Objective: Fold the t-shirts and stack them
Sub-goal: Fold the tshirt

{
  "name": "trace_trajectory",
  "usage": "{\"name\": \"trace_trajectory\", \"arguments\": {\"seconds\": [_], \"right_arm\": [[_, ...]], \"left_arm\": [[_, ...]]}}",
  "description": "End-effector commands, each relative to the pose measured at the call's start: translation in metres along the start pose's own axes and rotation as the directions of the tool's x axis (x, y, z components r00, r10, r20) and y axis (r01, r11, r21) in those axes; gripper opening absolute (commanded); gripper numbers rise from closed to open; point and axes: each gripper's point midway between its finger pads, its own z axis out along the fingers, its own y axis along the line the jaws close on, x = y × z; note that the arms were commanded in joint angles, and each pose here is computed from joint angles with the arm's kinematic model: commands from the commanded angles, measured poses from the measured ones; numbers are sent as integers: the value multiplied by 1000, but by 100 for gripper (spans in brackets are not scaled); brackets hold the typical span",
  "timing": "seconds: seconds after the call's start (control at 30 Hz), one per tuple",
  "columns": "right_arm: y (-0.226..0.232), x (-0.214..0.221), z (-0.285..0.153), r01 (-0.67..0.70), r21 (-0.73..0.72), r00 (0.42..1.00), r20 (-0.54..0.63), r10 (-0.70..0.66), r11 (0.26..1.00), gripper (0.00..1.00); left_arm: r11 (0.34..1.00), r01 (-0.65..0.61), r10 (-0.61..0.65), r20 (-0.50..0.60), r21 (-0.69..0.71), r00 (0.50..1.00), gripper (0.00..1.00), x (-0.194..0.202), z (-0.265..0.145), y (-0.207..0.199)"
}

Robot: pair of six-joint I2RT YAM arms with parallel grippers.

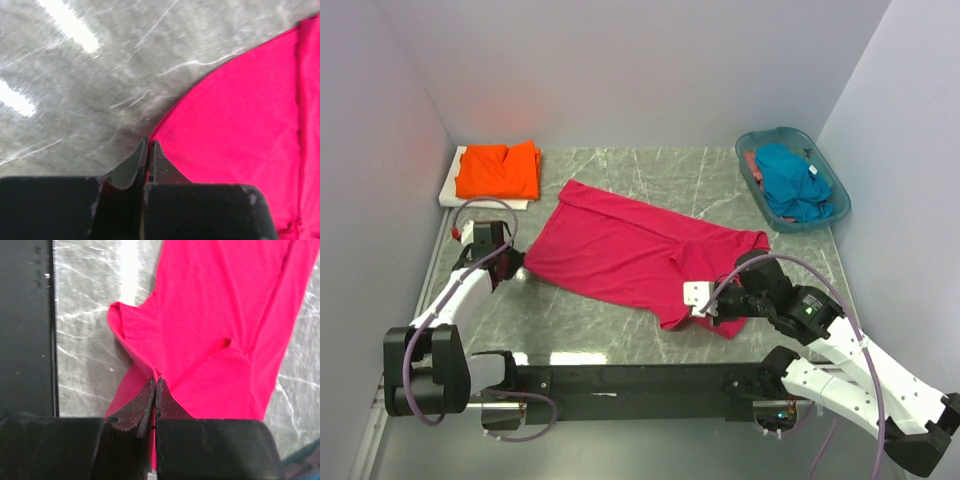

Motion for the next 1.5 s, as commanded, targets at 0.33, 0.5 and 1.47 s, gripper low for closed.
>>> {"name": "trace_trajectory", "arguments": {"seconds": [0.33,0.5,1.47], "right_arm": [[-49,-19,-20,-13,192,1000,2,13,981,0],[-59,-17,-24,-18,237,1000,-19,23,971,0],[-115,26,-36,-99,405,981,-114,157,909,0]], "left_arm": [[996,-5,1,48,94,999,1,-34,-11,-44],[996,-7,4,41,90,999,1,-35,-5,-48],[995,-70,72,-35,74,997,1,-47,51,-86]]}}
